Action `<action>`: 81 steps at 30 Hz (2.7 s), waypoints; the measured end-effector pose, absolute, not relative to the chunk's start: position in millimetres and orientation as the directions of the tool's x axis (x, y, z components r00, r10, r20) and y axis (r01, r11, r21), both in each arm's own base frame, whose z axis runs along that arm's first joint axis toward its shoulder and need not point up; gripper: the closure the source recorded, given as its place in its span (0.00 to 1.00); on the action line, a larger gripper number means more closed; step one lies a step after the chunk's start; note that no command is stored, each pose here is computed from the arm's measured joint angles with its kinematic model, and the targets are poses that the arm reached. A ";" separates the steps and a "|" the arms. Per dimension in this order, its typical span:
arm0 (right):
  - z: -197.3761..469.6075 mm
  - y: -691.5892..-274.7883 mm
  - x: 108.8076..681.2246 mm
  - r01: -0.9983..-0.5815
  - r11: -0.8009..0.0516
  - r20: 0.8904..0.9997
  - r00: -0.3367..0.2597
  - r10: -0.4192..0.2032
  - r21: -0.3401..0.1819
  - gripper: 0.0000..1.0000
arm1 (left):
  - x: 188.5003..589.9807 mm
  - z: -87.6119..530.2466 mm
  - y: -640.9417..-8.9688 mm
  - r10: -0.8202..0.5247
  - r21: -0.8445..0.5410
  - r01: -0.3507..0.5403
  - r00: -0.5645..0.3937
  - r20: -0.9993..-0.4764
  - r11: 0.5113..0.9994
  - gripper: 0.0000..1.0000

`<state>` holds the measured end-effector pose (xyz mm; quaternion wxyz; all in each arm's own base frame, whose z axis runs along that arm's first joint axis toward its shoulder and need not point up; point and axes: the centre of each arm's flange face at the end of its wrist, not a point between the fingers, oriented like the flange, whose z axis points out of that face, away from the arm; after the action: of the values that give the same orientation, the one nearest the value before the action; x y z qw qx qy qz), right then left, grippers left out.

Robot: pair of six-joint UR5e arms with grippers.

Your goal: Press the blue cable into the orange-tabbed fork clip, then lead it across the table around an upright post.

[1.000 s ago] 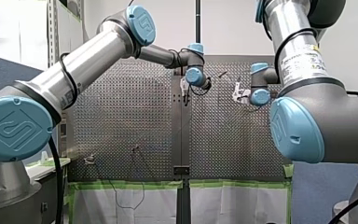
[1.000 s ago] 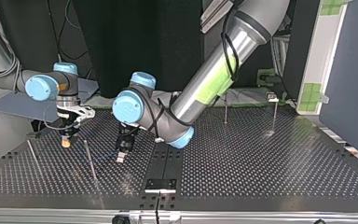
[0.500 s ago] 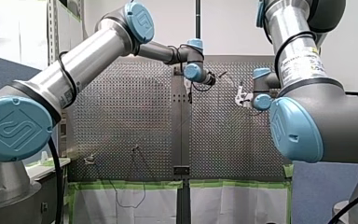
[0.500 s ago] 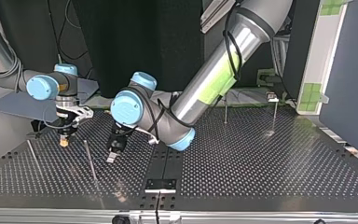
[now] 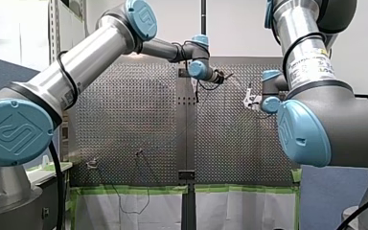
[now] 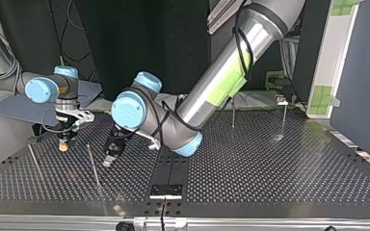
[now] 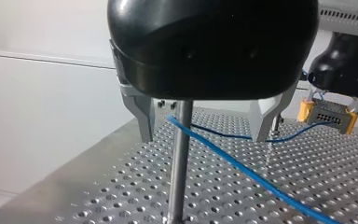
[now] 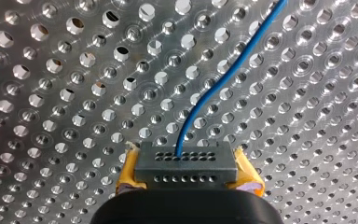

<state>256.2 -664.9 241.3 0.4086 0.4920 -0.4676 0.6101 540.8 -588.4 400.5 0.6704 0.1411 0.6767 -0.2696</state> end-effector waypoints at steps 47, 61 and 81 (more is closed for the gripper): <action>240.9 -663.6 259.8 -0.957 -0.237 0.983 -0.182 0.036 -0.168 1.00 | 473.1 394.4 -580.9 -0.023 -0.061 0.583 -0.073 -0.997 0.811 0.01; 241.0 -663.4 260.6 -0.956 -0.239 0.983 -0.182 0.037 -0.168 1.00 | 470.8 423.0 -587.8 -0.031 -0.033 0.570 -0.014 -0.999 0.821 0.01; 240.9 -663.4 260.6 -0.956 -0.238 0.983 -0.182 0.037 -0.168 1.00 | 466.2 425.1 -590.3 -0.036 -0.041 0.568 -0.021 -0.999 0.822 0.01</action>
<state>260.6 -663.4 240.9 0.4056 0.4944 -0.4650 0.6122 466.2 -590.3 425.1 0.6717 0.1961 0.6781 -0.2247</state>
